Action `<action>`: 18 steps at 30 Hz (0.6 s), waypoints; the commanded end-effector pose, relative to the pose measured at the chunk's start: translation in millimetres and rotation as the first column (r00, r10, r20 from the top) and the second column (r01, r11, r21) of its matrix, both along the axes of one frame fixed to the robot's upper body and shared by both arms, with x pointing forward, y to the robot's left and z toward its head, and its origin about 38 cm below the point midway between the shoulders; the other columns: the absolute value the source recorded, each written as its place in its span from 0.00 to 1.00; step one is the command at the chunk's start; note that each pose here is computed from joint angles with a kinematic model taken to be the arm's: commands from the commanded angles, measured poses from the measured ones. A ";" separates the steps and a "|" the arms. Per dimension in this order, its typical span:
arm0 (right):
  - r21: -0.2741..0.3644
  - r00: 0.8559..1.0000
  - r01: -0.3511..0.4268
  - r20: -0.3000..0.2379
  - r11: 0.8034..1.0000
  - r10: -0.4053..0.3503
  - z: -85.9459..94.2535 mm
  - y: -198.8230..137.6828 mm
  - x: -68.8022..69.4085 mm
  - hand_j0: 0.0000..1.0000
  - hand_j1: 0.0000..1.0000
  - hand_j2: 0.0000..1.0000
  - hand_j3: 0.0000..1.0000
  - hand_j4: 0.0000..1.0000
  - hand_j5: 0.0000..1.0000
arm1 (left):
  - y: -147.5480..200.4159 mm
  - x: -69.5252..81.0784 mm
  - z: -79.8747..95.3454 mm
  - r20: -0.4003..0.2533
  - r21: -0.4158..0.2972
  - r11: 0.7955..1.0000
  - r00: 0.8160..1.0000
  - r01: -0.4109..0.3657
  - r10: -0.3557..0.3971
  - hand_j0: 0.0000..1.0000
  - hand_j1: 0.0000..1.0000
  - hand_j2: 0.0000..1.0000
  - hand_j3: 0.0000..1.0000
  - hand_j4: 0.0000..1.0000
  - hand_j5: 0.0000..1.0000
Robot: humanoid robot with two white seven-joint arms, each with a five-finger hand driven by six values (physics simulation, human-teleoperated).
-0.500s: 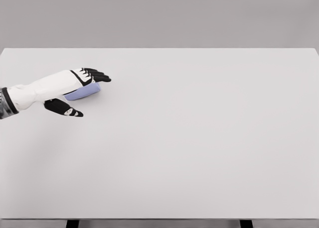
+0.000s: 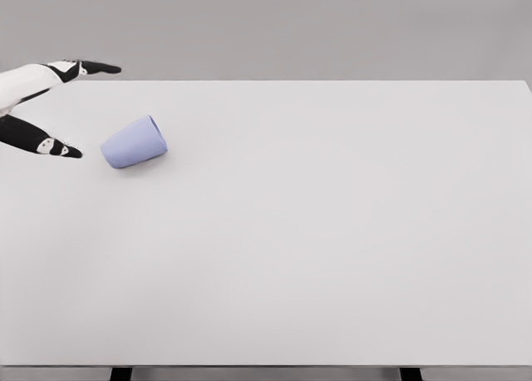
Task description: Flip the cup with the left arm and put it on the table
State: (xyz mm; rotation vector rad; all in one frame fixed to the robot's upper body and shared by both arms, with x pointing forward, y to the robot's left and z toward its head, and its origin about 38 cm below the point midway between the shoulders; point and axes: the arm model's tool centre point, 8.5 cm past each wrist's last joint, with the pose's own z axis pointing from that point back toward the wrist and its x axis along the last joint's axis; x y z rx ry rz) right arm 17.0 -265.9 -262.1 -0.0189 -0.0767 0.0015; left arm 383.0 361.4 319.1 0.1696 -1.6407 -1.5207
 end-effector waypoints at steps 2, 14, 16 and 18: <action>0.000 1.000 0.000 0.000 1.000 0.000 0.0 0.0 0.0 1.00 1.00 1.00 1.00 1.00 1.00 | 10.2 -3.2 8.3 -0.226 -0.025 0.995 0.970 -0.101 0.093 1.00 1.00 1.00 1.00 1.00 1.00; 0.000 1.000 0.000 0.000 1.000 0.000 0.0 0.0 0.0 1.00 1.00 1.00 1.00 1.00 1.00 | -82.7 52.8 -87.4 -0.275 0.209 0.922 0.885 -0.326 0.376 1.00 1.00 1.00 1.00 1.00 1.00; 0.000 1.000 0.000 0.000 1.000 0.000 0.0 0.0 0.0 1.00 1.00 1.00 1.00 1.00 1.00 | -78.3 57.6 -88.2 -0.256 0.199 0.900 0.867 -0.386 0.429 1.00 1.00 1.00 1.00 1.00 1.00; 0.000 1.000 0.000 0.000 1.000 0.000 0.0 0.0 0.0 1.00 1.00 1.00 1.00 1.00 1.00 | -72.6 62.0 -86.6 -0.219 0.183 0.877 0.852 -0.444 0.476 1.00 1.00 1.00 1.00 1.00 1.00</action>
